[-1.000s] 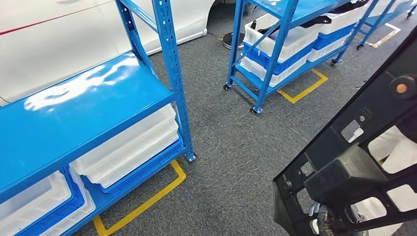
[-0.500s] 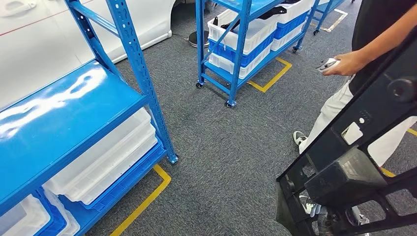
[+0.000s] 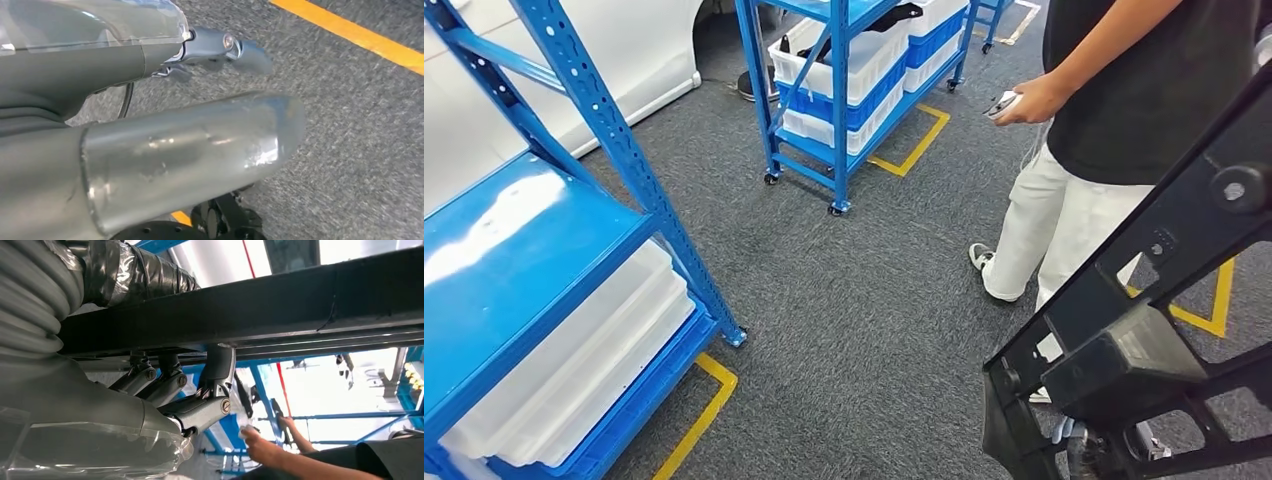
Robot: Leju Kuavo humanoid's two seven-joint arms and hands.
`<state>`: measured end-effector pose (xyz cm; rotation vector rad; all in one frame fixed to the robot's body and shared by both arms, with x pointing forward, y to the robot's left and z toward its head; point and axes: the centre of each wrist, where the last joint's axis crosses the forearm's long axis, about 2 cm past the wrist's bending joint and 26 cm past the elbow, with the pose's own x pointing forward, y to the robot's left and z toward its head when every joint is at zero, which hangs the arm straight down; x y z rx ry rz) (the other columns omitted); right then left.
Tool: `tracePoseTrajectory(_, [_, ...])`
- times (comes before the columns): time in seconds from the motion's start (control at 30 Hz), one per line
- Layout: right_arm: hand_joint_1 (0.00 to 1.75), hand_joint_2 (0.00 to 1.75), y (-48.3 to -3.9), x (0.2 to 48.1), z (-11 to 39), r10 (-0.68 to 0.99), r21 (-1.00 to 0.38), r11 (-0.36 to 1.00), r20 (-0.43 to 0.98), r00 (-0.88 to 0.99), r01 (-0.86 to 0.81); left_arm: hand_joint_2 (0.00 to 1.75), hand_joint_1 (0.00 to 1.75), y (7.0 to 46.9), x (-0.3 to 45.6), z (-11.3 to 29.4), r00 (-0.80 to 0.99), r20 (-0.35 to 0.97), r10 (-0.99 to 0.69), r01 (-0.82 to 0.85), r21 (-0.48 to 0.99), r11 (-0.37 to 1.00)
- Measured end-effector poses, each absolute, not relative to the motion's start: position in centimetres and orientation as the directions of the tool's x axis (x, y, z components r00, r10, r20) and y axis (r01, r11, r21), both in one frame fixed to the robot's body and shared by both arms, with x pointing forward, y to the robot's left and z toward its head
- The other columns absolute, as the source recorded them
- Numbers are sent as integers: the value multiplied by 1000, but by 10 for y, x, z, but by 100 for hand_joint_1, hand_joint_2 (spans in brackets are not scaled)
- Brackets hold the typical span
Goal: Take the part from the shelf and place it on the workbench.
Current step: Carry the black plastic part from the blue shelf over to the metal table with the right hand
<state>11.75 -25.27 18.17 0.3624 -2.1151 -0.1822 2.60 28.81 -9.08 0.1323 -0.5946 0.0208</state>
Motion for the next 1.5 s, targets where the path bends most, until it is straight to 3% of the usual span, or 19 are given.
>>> tracePoseTrajectory(0.7, [175,175,-254,115,179,-279,228,960,828,-486,-163,0,0,286,31,-90,832,554,-8,-58,102,993])
tracePoseTrajectory(0.97, [175,175,-256,115,179,-196,187,980,862,-467,-67,0,0,287,29,-90,835,550,-3,-62,100,993])
tracePoseTrajectory(1.07, [175,175,-259,114,182,-68,98,994,893,-445,43,0,0,288,29,-90,834,551,-1,-65,100,993])
tracePoseTrajectory(1.23, [175,175,-270,111,196,309,-206,931,886,-347,302,0,0,288,30,-90,831,557,10,-75,95,993])
tracePoseTrajectory(1.5, [175,175,-277,107,217,442,-305,870,830,-339,388,0,0,288,28,-90,833,552,22,-86,90,992])
